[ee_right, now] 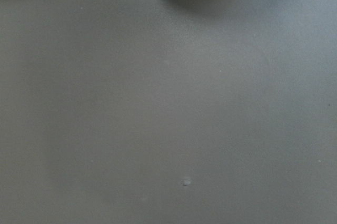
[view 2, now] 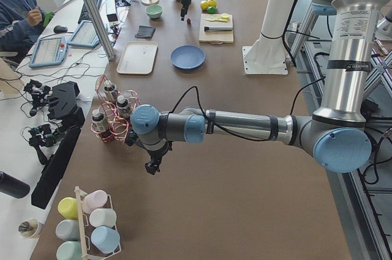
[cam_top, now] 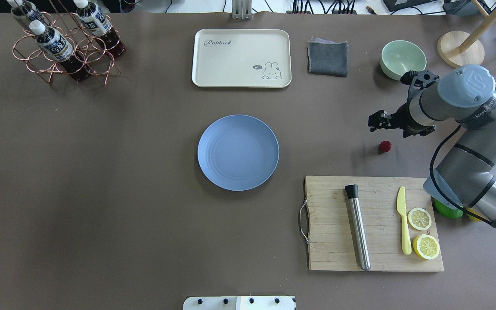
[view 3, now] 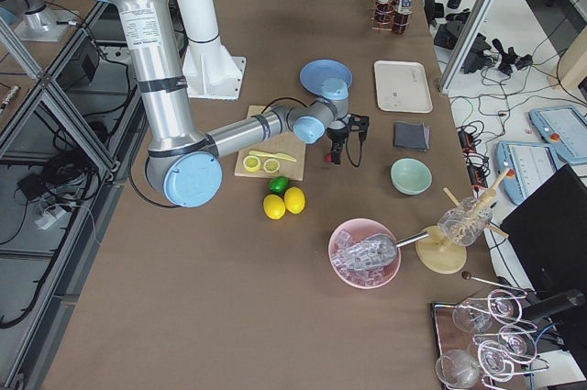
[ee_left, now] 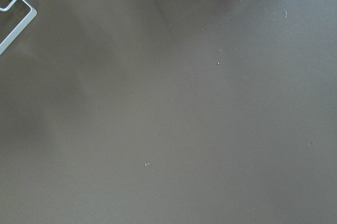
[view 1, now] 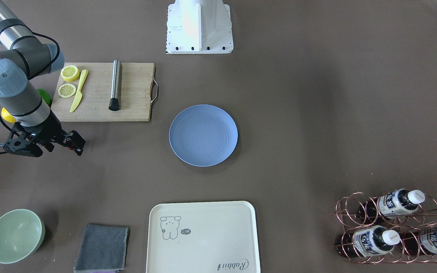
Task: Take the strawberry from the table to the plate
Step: 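Reach the right gripper down to the red strawberry on the table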
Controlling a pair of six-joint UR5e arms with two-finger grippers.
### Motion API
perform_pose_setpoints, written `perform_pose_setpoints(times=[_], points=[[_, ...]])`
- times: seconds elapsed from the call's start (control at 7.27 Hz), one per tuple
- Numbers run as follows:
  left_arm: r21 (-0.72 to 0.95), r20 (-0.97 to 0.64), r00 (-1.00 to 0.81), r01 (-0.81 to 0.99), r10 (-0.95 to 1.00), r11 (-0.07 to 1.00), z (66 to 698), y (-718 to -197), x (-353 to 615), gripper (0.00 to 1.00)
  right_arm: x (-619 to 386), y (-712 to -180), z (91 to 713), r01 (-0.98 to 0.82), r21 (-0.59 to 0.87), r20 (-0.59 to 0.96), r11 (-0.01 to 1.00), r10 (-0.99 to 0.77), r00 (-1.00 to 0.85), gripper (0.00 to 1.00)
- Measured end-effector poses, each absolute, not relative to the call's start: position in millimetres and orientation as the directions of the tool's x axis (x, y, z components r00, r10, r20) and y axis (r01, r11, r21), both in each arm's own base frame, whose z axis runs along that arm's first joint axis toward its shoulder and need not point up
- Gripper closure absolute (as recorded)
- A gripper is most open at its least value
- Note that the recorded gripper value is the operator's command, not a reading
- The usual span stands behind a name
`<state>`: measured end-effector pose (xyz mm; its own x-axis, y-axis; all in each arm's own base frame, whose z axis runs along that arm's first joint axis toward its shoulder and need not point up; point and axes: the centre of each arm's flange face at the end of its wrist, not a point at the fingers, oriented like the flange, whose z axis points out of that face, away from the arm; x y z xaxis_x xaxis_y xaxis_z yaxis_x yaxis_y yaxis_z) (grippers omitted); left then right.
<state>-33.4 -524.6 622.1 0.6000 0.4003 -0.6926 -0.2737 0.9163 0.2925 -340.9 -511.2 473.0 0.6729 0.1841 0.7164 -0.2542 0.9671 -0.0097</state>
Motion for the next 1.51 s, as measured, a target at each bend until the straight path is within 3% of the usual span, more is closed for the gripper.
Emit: perform_pose_setpoints(times=[0.28,1.1,1.38,1.51], points=[[0.291,-0.694,0.6,-0.274,0.399,0.917,623.3,-524.0,-33.4,0.02,-344.5,-506.5,476.4,-0.252,-0.007,0.71,0.968,0.182,0.68,0.1],[0.289,-0.695,0.599,-0.273,0.397,0.918,624.3,-523.5,-33.2,0.02,-356.8,-495.3,484.6,-0.261,0.014,0.688,0.965,0.18,0.703,0.13],[0.29,-0.695,0.599,-0.273,0.397,0.917,624.2,-523.7,-33.2,0.02,-358.4,-493.8,485.3,-0.259,0.013,0.687,0.966,0.179,0.705,0.26],[0.29,-0.695,0.599,-0.273,0.398,0.917,623.9,-523.8,-33.2,0.02,-359.2,-493.1,485.2,-0.257,0.013,0.687,0.966,0.178,0.705,0.44]])
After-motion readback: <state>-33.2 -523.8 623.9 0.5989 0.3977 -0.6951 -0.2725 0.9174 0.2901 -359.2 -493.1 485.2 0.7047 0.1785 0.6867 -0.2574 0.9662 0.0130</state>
